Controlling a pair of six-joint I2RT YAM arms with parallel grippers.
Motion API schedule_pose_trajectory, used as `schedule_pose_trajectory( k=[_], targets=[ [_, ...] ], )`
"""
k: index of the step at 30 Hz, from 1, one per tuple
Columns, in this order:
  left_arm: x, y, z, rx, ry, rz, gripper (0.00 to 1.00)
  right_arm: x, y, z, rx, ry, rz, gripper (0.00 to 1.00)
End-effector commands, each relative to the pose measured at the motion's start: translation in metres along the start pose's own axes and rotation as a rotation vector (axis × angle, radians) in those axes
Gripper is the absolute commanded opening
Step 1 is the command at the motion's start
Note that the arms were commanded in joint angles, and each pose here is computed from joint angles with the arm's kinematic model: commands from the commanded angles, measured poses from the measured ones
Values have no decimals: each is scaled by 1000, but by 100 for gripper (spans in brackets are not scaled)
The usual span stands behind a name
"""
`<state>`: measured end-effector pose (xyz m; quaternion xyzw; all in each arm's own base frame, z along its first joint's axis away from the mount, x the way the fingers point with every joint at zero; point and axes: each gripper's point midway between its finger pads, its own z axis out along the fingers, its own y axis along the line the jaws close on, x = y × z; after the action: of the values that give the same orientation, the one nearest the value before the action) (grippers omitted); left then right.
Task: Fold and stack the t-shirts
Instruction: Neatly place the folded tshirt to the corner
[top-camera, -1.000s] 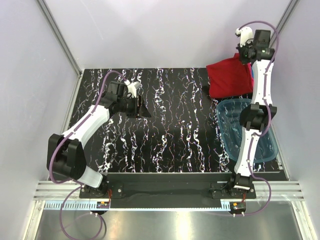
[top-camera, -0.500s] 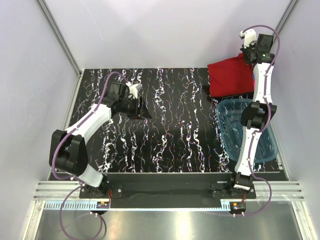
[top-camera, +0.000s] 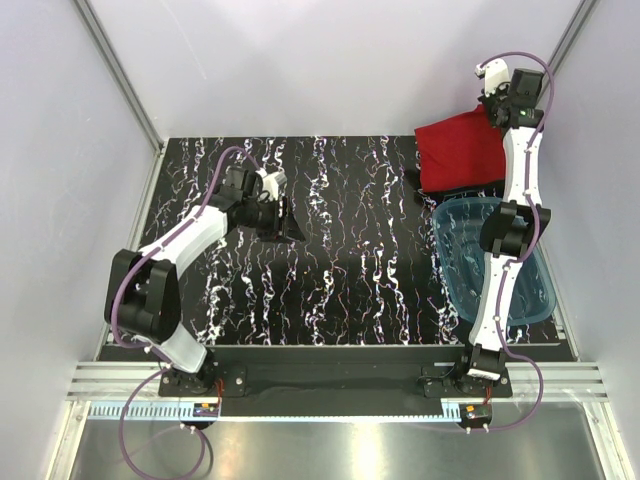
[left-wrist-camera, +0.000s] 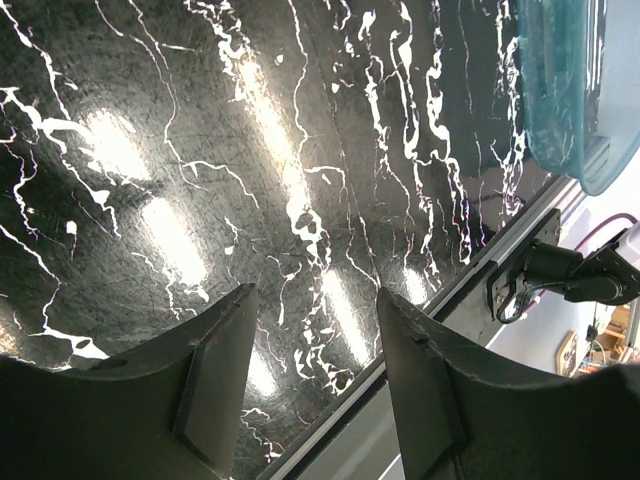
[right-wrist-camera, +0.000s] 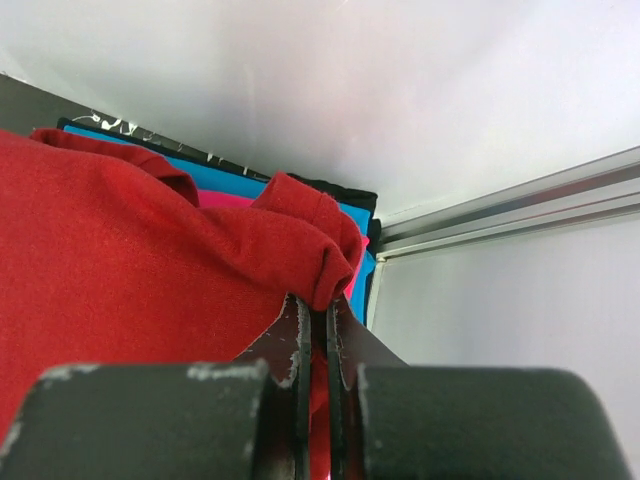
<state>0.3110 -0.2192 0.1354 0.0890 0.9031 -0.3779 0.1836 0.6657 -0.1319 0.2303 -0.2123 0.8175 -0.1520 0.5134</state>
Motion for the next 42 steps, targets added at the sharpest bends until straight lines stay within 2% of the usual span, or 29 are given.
schedule_pose_trajectory(
  k=[1,3,14,23,30,42],
  targets=[
    [-5,-8,0,49,-7,9,56,-54,-35,-26,111,-146,-43,0],
    [-5,-8,0,44,-8,9,56,-57,-40,-34,126,-141,-50,0],
    [-5,-1,4,27,-4,6,57,-40,-40,-11,145,-127,-60,0],
    [-4,-4,0,27,-12,11,57,-63,-40,-50,131,-149,-15,0],
    [-5,-7,-1,41,-16,11,57,-62,-48,-57,168,-132,-17,0],
    [-5,-6,1,41,-11,4,57,-50,-58,-29,205,-133,-66,0]
  ],
)
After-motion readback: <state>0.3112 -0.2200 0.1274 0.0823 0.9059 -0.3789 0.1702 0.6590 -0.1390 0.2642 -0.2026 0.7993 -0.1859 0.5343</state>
